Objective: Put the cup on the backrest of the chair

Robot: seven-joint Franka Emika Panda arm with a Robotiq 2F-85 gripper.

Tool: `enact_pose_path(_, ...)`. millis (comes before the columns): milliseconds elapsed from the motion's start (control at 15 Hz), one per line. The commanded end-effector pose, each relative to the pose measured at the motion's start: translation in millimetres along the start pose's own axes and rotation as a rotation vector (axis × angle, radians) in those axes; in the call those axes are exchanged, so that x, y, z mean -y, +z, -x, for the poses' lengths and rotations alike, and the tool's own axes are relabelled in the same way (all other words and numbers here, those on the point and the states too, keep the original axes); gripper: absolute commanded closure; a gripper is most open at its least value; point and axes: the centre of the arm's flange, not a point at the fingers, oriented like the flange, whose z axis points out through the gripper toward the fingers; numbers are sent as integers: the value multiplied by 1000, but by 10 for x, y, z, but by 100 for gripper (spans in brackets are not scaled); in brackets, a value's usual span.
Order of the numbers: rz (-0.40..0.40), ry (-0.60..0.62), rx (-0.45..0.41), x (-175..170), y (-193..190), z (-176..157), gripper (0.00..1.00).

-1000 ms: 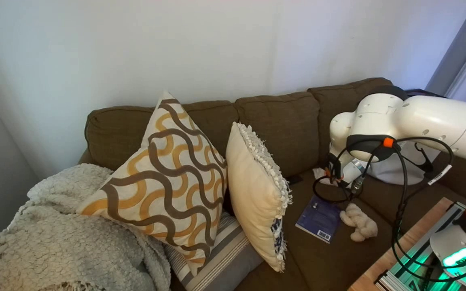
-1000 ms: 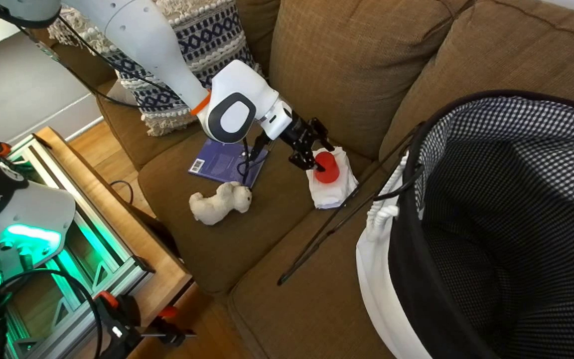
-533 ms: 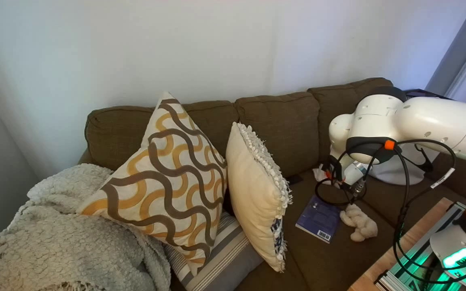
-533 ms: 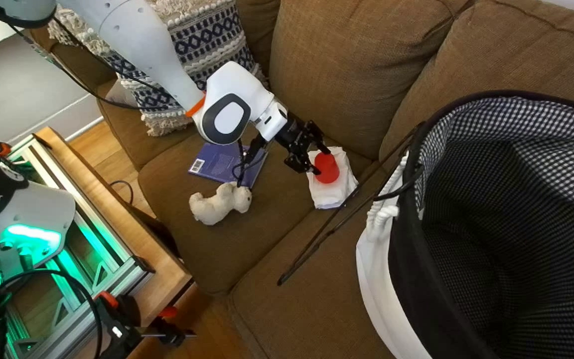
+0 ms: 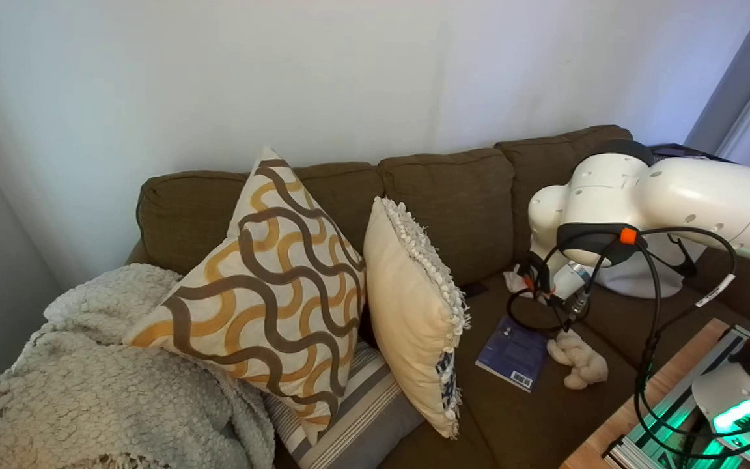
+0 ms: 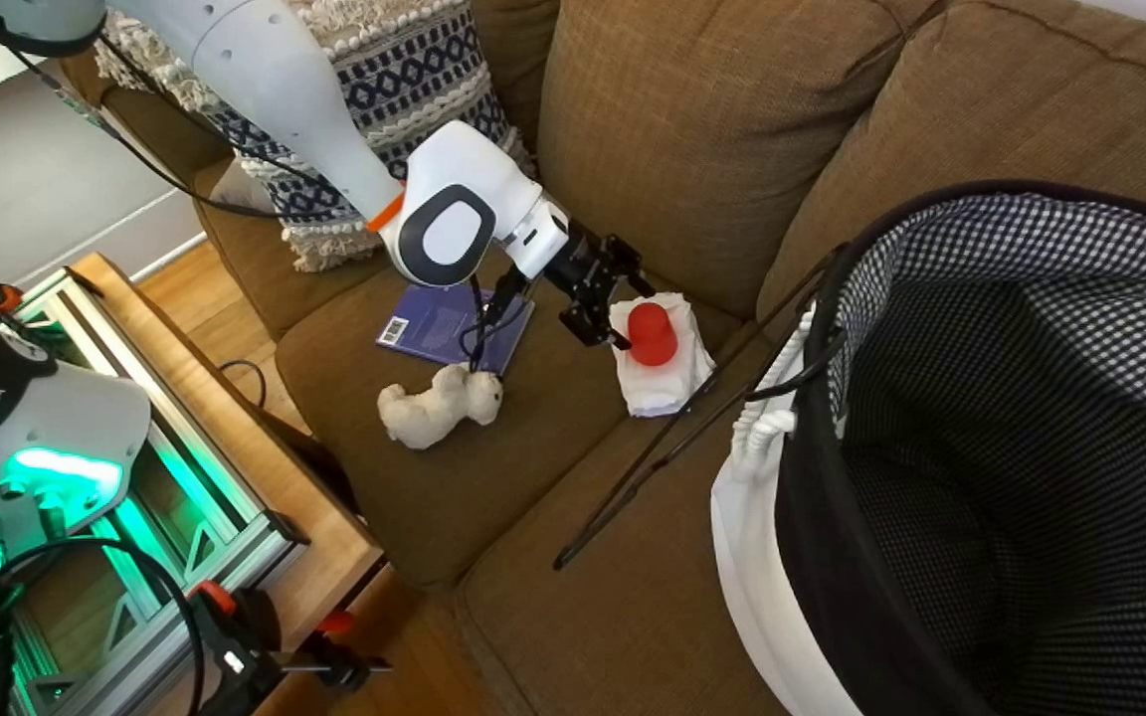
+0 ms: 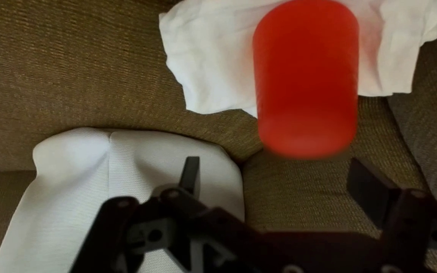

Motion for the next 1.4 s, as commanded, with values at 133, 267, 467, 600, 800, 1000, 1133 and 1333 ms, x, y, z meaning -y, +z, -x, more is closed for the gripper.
enact_pose_path(133,42,-30,-22,193,479,344,0)
enact_pose_path(267,49,-43,-32,222,520,380,0)
enact_pose_path(467,42,-50,0,7,16,-50,0)
enact_pose_path(600,63,-58,3,17,14,-45,0)
enact_pose_path(800,-1,-31,-2,27,36,22,0)
enact_pose_path(1000,-92,7,-26,96,15,92,0)
enact_pose_path(1133,-121,10,-24,113,5,140,0)
enact_pose_path(1333,-133,5,-29,97,55,223,0)
